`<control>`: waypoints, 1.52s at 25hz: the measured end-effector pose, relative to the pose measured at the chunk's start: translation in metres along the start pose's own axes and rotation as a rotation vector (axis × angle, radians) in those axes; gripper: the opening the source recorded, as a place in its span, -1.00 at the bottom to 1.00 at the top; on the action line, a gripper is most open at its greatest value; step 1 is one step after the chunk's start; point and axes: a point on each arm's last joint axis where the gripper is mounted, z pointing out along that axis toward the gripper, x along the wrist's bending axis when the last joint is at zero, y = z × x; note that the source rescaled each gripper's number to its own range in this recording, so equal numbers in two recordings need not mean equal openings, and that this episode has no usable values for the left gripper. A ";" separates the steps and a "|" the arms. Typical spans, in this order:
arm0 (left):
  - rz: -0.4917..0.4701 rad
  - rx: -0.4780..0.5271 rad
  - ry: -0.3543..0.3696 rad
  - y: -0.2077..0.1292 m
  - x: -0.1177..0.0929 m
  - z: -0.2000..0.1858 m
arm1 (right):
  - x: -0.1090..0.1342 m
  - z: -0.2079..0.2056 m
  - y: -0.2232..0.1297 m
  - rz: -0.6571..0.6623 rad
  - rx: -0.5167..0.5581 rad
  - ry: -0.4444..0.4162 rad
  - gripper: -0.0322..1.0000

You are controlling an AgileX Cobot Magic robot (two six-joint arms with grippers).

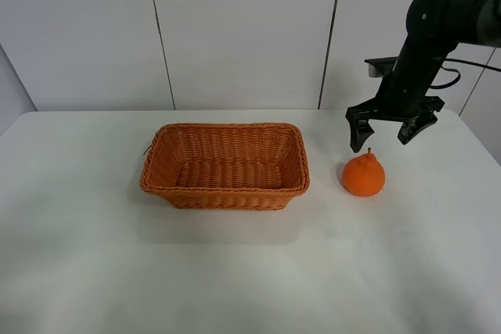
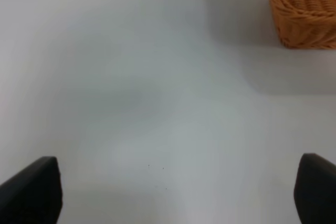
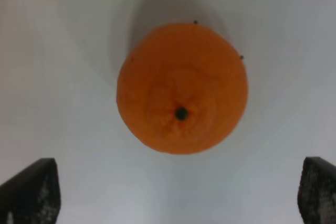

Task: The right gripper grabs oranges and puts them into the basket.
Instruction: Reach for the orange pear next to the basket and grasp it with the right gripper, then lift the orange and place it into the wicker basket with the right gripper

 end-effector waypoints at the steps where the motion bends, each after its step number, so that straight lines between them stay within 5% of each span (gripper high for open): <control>1: 0.000 0.000 0.000 0.000 0.000 0.000 | 0.000 0.005 0.001 -0.001 0.007 0.000 1.00; 21: 0.000 0.000 0.000 0.000 0.000 0.000 | -0.002 0.099 0.013 0.018 0.091 0.010 0.97; 24: 0.000 0.000 0.000 0.000 0.000 0.000 | -0.002 0.099 0.013 0.016 0.091 0.006 0.43; 28: 0.000 0.000 0.000 0.000 0.000 0.000 | -0.003 0.095 0.012 0.012 0.097 -0.001 -0.88; 38: 0.000 0.000 0.000 0.000 0.000 0.000 | -0.004 0.039 0.013 -0.011 -0.016 -0.040 -0.94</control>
